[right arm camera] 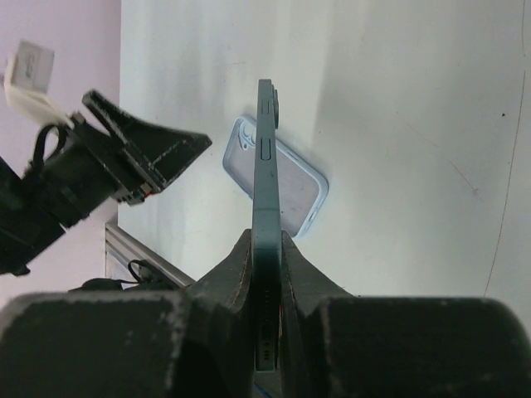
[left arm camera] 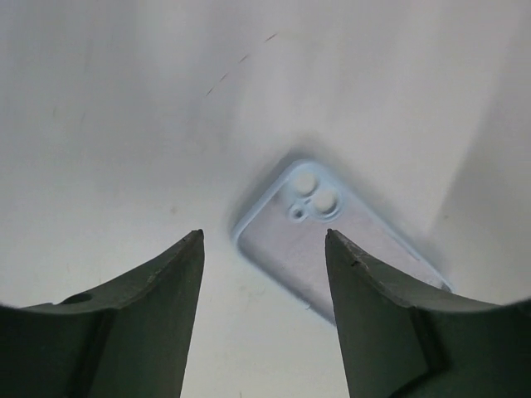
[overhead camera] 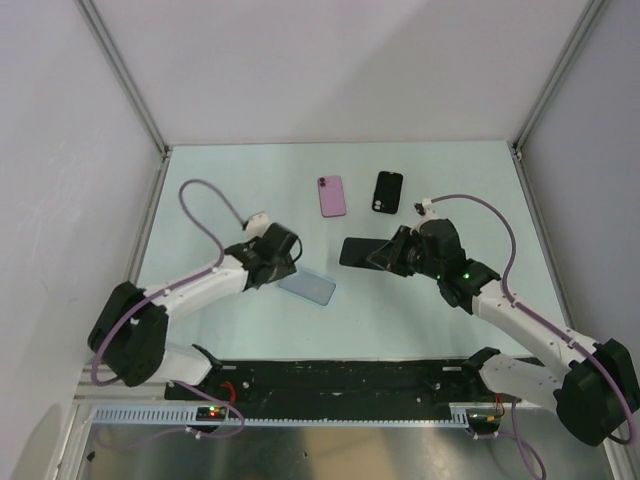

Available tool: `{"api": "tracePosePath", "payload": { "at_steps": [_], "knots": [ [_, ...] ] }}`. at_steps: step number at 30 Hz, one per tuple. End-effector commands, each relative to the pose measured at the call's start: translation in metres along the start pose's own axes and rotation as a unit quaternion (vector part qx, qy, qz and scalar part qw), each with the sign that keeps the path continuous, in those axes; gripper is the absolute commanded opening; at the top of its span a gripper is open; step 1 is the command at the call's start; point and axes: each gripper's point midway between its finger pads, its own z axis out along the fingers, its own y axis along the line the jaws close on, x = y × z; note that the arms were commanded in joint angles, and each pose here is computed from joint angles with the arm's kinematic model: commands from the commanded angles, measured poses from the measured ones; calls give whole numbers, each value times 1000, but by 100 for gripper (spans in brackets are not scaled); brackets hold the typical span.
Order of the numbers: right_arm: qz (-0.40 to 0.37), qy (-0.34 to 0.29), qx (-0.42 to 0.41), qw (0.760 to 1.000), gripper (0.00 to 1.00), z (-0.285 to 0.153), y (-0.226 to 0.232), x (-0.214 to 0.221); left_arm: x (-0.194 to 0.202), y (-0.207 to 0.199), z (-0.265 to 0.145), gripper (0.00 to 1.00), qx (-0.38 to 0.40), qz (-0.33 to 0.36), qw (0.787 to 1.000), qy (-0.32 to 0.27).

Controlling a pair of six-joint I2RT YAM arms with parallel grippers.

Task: Put the phone into the phone case

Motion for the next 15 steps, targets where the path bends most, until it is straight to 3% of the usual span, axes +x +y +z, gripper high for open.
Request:
{"api": "tracePosePath", "payload": {
  "at_steps": [1, 6, 15],
  "knots": [
    [-16, -50, -35, 998, 0, -14, 19, -25, -30, -31, 6, 63, 30, 201, 979, -19],
    [-15, -52, -39, 998, 0, -23, 15, -29, -12, -44, 22, 57, 51, 267, 962, 31],
    [-7, -56, -37, 998, 0, -34, 2, -31, -3, -32, 31, 58, 50, 284, 956, 60]
  ]
}}
